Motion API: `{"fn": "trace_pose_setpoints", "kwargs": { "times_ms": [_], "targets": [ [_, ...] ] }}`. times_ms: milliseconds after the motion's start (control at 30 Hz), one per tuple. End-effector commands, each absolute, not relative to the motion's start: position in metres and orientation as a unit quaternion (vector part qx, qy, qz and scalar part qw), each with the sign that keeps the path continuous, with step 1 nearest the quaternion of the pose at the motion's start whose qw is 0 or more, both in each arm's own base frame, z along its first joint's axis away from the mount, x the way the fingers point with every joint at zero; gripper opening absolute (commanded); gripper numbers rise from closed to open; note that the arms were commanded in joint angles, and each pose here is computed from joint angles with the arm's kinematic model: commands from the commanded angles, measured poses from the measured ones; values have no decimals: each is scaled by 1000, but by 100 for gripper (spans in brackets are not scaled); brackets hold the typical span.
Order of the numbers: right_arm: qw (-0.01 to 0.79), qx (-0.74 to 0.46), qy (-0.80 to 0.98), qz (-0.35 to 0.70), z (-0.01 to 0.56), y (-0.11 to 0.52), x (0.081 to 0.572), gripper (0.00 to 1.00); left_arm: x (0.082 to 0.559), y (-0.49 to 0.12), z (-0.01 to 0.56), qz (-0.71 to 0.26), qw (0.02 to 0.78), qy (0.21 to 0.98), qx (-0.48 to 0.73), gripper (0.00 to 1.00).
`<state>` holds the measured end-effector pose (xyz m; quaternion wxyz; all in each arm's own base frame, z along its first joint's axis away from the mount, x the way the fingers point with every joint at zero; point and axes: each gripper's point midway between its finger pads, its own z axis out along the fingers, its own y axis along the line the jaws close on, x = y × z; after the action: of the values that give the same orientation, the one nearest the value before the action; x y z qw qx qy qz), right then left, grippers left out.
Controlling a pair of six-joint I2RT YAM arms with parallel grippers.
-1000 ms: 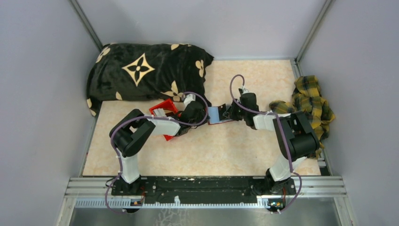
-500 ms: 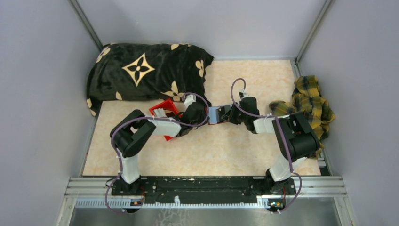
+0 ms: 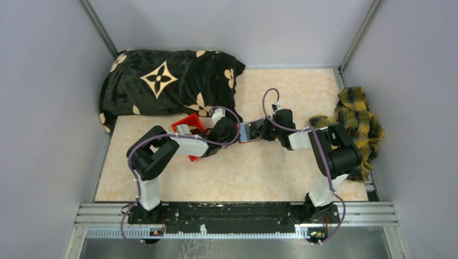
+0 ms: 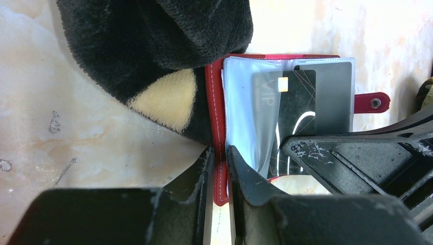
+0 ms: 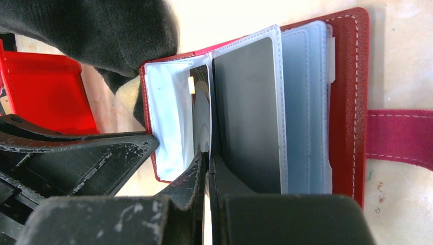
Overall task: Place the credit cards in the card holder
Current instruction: Insert the credit card into the card holder.
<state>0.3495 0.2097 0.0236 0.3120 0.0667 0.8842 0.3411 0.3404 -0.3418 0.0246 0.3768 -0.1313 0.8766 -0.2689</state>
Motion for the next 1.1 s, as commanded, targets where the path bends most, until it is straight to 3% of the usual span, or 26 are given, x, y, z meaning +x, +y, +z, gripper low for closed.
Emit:
{"fn": "trace_pose_setpoints", "kwargs": {
  "times_ms": [0, 1067],
  "targets": [
    [240, 51, 920, 305, -18, 210, 317, 0, 284, -314, -53, -174, 275, 942, -77, 21],
    [297, 76, 921, 242, -7, 175, 339, 0, 273, -298, -67, -149, 267, 949, -74, 16]
  ]
}}
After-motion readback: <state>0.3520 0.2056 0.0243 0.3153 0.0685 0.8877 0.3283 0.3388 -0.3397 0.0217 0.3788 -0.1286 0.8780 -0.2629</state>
